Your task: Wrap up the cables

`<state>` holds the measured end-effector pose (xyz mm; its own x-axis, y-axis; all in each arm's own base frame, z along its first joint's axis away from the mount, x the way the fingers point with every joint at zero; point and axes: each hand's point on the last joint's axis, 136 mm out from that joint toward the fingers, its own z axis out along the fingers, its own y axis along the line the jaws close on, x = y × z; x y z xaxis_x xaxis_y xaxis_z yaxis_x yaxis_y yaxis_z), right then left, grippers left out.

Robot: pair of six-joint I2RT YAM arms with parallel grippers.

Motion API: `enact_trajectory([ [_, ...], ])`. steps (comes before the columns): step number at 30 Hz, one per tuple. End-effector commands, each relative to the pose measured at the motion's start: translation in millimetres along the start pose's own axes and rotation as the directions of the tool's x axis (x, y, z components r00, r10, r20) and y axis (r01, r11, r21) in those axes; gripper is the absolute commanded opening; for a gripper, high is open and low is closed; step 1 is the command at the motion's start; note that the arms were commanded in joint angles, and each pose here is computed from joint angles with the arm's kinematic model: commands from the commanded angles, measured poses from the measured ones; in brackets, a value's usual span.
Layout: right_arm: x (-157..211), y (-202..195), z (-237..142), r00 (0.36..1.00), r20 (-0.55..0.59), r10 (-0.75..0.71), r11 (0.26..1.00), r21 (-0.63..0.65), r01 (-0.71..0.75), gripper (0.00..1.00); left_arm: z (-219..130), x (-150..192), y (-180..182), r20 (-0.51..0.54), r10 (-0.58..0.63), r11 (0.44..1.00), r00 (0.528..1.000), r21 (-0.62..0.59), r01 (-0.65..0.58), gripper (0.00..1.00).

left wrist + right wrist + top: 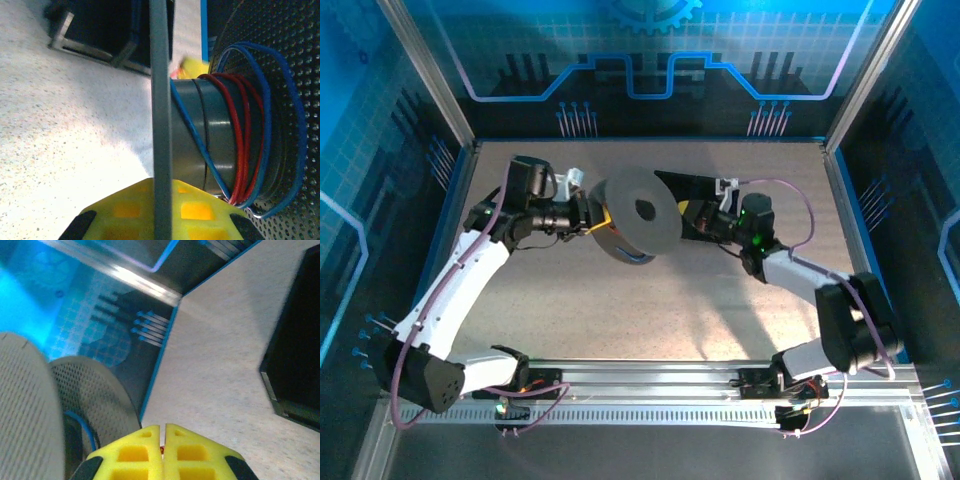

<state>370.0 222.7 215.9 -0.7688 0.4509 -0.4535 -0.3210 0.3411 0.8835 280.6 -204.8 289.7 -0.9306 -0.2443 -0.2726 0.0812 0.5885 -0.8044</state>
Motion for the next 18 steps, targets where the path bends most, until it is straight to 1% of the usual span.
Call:
enact_trajectory([
  [1, -22, 21, 2, 0.998, -0.062, 0.007, 0.988, -0.154, -0.017, 0.0, -17, 33, -50, -0.078, 0.248, 0.961, 0.966, 0.146, -0.235, 0.0],
  [3, -32, 29, 3, 0.996, -0.084, 0.006, 0.977, -0.213, -0.024, 0.0, -15, 40, -44, -0.097, 0.291, 0.955, 0.952, 0.097, -0.282, 0.0],
  [5, -37, 41, 3, 0.994, -0.108, -0.026, 0.965, -0.264, -0.003, 0.0, -13, 43, -36, -0.115, 0.322, 0.947, 0.94, 0.046, -0.319, 0.0],
  [8, -40, 52, 4, 0.985, -0.149, -0.081, 0.957, -0.287, 0.035, 0.0, -9, 50, -28, -0.15, 0.387, 0.919, 0.91, -0.014, -0.393, 0.0],
  [11, -35, 62, 5, 0.964, -0.224, -0.146, 0.952, -0.296, 0.075, 0.0, 0, 60, -16, -0.223, 0.484, 0.849, 0.846, -0.114, -0.516, 0.0],
  [14, -24, 69, 1, 0.928, -0.289, -0.233, 0.948, -0.283, 0.149, 0.0, 5, 60, 2, -0.289, 0.547, 0.758, 0.786, -0.229, -0.611, 0.0],
  [16, -14, 70, -6, 0.896, -0.333, -0.294, 0.945, -0.243, 0.219, 0.0, 6, 58, 8, -0.304, 0.6, 0.694, 0.74, -0.262, -0.671, 0.0],
  [18, -3, 73, -14, 0.846, -0.376, -0.377, 0.923, -0.225, 0.312, 0.0, 5, 55, 4, -0.289, 0.654, 0.648, 0.699, -0.261, -0.715, 0.0],
])
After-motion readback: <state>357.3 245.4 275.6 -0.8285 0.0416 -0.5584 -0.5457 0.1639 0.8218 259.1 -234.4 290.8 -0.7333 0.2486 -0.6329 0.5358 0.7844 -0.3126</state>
